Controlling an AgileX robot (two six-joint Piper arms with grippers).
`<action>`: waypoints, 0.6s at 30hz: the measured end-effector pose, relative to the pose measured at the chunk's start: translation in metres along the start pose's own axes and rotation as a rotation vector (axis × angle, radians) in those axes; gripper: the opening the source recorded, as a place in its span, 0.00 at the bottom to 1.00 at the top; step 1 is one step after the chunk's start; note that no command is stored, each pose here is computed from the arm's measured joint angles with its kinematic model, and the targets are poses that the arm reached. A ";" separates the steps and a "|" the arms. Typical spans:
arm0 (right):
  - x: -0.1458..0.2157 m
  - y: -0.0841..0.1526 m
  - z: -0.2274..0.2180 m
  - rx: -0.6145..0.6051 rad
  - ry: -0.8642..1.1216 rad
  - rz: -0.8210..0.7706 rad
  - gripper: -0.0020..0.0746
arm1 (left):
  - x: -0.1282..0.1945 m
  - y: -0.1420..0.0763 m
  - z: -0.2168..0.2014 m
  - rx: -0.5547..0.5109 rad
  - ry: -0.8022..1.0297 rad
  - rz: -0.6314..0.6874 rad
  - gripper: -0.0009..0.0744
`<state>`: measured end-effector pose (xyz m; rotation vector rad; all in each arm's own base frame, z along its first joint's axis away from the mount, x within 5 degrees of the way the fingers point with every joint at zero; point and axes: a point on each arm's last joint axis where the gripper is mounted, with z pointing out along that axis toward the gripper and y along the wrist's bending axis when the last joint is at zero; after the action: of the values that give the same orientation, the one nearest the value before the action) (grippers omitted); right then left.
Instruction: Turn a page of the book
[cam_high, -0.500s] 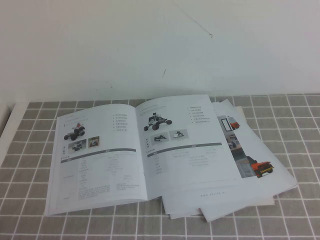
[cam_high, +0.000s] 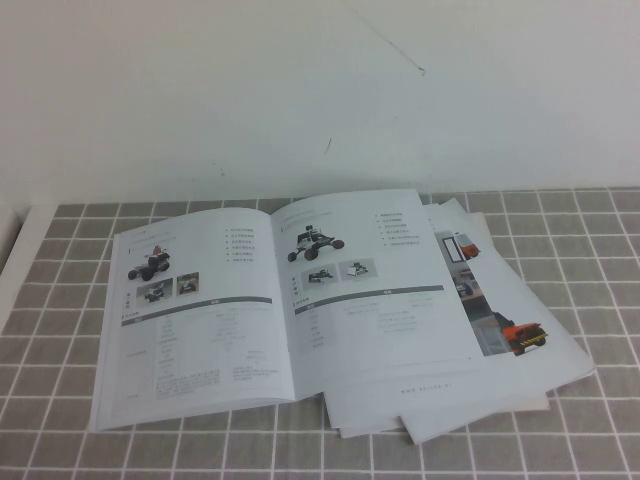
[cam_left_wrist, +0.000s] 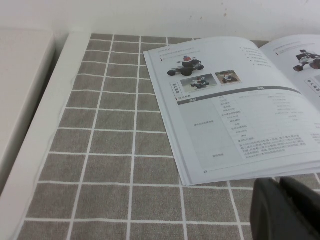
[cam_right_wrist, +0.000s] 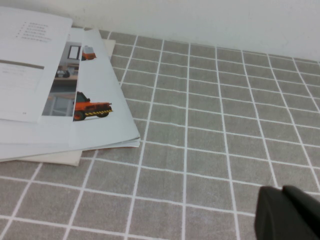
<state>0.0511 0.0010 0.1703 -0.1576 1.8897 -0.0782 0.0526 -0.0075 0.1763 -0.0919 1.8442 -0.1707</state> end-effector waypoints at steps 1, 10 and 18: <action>0.000 0.000 0.000 0.000 0.000 0.000 0.02 | 0.000 0.000 0.000 -0.001 0.000 0.002 0.01; 0.000 0.000 0.000 0.000 0.000 0.000 0.02 | 0.000 0.001 0.000 -0.009 0.001 0.023 0.01; 0.000 0.000 0.000 0.000 0.000 0.000 0.02 | 0.000 0.001 0.000 -0.010 0.001 0.026 0.01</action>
<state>0.0511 0.0010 0.1703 -0.1576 1.8897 -0.0782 0.0526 -0.0066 0.1761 -0.0746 1.8468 -0.1430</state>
